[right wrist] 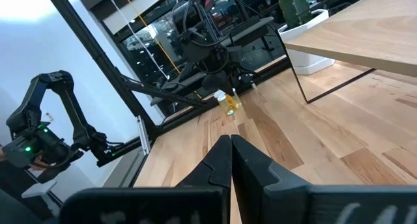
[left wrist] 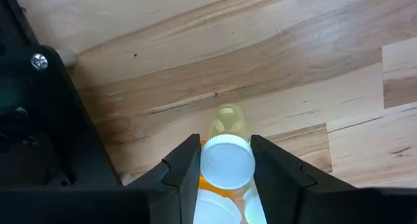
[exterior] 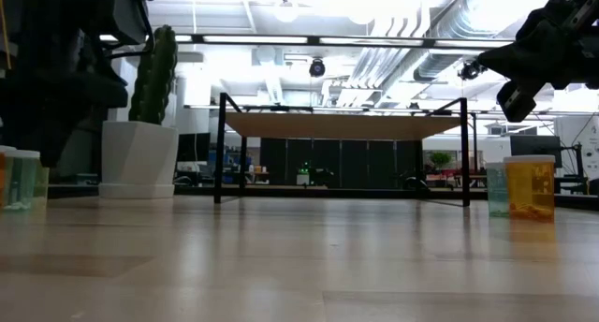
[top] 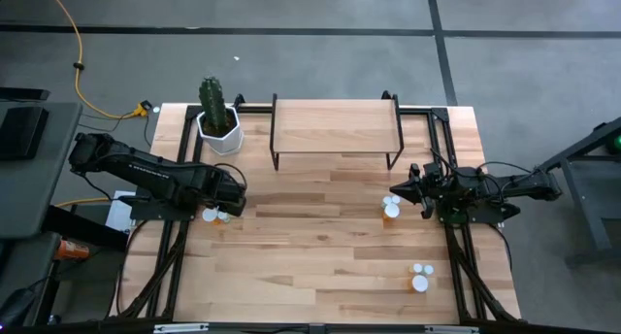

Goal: Pick and place medicine bottles onto shelf by color
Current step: Put the top left yellow pill bottle on the shelf

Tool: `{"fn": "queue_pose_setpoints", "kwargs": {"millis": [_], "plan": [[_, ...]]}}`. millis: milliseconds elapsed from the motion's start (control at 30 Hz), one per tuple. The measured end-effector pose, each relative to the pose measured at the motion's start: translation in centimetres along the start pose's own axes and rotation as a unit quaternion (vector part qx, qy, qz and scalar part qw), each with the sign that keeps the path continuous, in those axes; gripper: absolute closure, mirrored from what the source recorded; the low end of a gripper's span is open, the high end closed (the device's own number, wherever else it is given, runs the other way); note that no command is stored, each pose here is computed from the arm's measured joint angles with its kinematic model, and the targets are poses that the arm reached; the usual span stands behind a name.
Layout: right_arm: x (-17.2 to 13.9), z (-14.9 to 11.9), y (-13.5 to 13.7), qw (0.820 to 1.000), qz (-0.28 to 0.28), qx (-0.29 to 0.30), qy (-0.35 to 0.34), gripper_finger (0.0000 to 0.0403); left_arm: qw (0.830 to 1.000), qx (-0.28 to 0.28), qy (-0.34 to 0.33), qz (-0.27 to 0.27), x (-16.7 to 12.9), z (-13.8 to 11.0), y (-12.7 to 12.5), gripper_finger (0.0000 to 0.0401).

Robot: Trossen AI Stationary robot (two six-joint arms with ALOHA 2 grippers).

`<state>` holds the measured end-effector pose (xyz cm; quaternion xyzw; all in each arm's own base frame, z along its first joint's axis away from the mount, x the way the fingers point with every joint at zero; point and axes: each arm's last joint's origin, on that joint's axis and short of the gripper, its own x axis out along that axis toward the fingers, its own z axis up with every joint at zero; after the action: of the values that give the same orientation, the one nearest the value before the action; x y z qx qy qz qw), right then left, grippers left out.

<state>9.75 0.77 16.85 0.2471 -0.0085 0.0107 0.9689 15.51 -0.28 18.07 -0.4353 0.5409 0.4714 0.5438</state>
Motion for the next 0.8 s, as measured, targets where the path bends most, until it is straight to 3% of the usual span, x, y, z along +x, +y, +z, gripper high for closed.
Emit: {"fn": "queue_pose_setpoints", "kwargs": {"millis": [367, 800], "plan": [[0.0, 0.0, 0.0, 1.0, -0.001, 0.0, 0.0, 0.0402, 1.0, 0.019, 0.001, 0.006, -2.2, 0.9, -0.2, 0.0285], [0.0, 0.0, 0.0, 1.0, -0.002, 0.0, -0.001, 0.0402, 0.987, 0.115, -0.053, -0.094, -11.4, 3.9, -1.5, 0.0285]]}}
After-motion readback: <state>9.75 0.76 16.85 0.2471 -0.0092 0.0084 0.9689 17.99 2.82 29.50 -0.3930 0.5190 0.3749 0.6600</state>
